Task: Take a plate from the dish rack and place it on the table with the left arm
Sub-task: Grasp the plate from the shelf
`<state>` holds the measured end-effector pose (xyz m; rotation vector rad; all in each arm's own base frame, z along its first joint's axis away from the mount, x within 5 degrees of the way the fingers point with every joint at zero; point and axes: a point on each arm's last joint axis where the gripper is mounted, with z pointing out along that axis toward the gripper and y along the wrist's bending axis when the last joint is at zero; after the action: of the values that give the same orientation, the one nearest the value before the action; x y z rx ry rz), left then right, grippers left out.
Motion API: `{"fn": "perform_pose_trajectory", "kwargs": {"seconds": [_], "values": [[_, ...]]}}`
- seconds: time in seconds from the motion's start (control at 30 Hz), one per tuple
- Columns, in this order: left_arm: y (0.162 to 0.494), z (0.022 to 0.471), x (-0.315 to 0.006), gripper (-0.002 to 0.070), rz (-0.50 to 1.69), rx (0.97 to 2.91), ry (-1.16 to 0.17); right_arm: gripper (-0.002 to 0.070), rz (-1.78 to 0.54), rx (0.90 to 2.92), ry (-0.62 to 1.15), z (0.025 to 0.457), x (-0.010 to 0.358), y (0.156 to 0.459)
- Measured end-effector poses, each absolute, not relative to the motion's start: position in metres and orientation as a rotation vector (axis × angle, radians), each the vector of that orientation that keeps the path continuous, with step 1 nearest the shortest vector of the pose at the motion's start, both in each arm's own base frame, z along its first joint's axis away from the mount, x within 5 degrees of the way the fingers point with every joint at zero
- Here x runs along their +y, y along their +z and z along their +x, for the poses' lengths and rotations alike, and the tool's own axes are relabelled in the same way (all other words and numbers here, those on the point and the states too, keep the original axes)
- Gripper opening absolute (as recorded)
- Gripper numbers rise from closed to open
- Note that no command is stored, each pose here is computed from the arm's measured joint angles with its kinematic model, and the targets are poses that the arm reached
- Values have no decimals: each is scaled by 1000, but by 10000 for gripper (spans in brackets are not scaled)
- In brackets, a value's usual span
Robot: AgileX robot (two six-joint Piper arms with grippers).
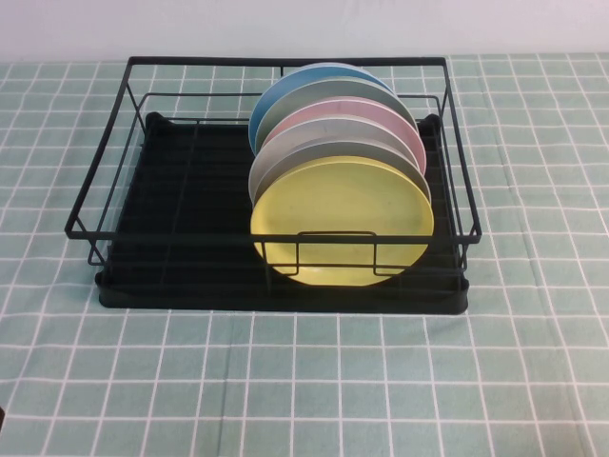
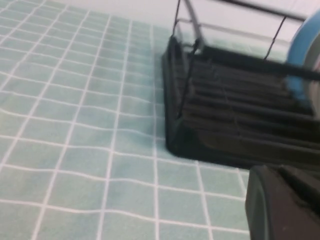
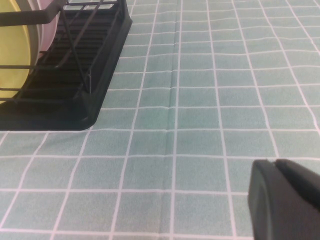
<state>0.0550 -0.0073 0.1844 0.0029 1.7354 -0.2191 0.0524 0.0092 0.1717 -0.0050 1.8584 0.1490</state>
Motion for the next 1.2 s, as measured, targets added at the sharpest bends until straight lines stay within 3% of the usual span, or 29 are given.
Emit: {"fn": "perform_pose_trajectory", "kwargs": {"seconds": [0.1,0.23,0.3,0.4,0.67,0.77,0.87,1.0,1.2], "values": [[187,55,-8,-4,-45,1703,-275,-18,-5,1858,149,52,9,172],[212,55,-9,-4,-338,1412,-671,-18,-5,1858,149,52,9,172],[226,52,-7,-4,-389,1246,-773,-18,-5,1858,149,52,9,172],[234,49,-4,-4,-347,1144,-732,-18,-5,1858,149,52,9,172],[232,50,-6,-4,-318,1175,-725,-18,-5,1858,149,52,9,172],[226,53,-10,-4,-340,1390,-694,-18,-5,1858,149,52,9,172],[239,56,-10,-4,-297,1677,-541,-18,-5,1858,149,52,9,172],[284,59,-18,-4,55,1926,-350,-18,-5,1858,149,52,9,172],[346,85,-55,-4,734,2043,-345,-18,-5,1858,149,52,9,172]]}}
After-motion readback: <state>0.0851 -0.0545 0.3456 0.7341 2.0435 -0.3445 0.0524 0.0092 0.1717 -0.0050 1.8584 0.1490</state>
